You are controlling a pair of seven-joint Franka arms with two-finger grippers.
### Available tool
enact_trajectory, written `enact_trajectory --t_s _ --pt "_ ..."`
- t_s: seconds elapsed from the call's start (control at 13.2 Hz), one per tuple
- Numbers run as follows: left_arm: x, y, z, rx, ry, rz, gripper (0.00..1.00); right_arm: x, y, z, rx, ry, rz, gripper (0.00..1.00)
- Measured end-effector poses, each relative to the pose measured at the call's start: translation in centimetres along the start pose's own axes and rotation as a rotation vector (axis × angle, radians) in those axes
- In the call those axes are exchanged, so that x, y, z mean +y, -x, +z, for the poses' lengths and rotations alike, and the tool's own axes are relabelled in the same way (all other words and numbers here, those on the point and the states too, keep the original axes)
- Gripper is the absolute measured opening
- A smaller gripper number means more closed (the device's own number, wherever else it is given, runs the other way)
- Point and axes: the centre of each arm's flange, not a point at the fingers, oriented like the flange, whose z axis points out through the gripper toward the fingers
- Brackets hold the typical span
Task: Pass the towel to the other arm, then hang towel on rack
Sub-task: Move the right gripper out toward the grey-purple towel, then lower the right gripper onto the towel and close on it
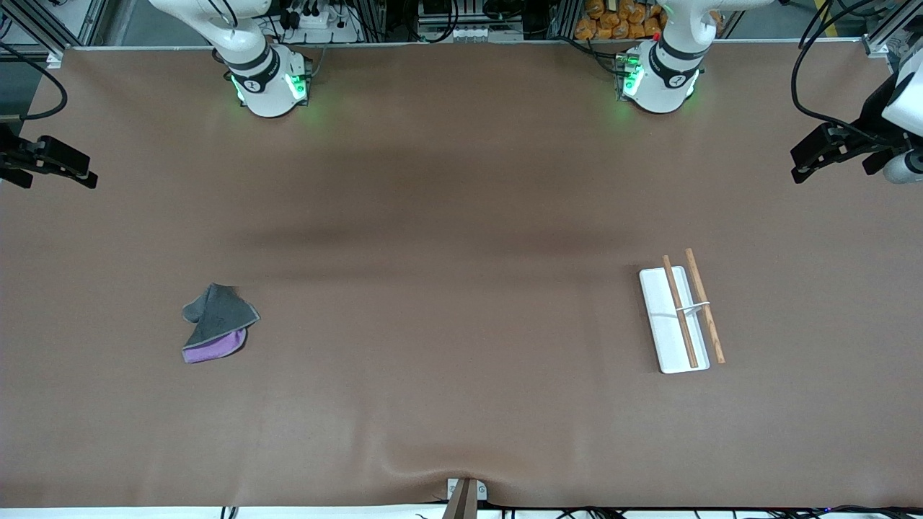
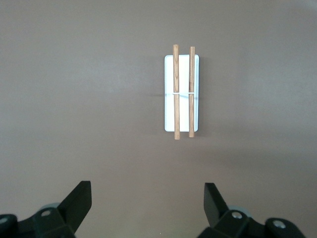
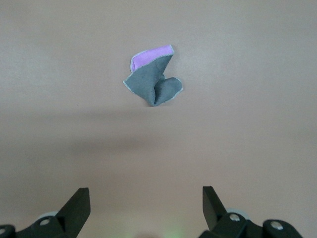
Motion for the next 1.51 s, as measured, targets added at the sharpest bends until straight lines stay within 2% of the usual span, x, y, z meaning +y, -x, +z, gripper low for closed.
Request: enact_trajectory --t_s 0.38,0.68,0.91,1.51 --pt "0.2 0.0 0.8 -0.018 0.012 0.002 1.0 0.1 -0.1 0.3 -0.006 0.0 0.001 1.0" --pt "0.6 -0.6 2.6 0.008 0.02 0.005 1.0 0.7 -1.1 2.5 -0.048 -0.004 0.011 1.0" --pt "0.9 -1.2 3.7 0.044 0.028 0.008 1.0 1.9 -3.2 6.1 -0.085 -0.008 0.03 1.0" --pt "3.5 -1.8 5.5 0.044 0.036 0.052 1.0 3.1 -10.4 17.8 -0.087 -0.006 0.033 1.0"
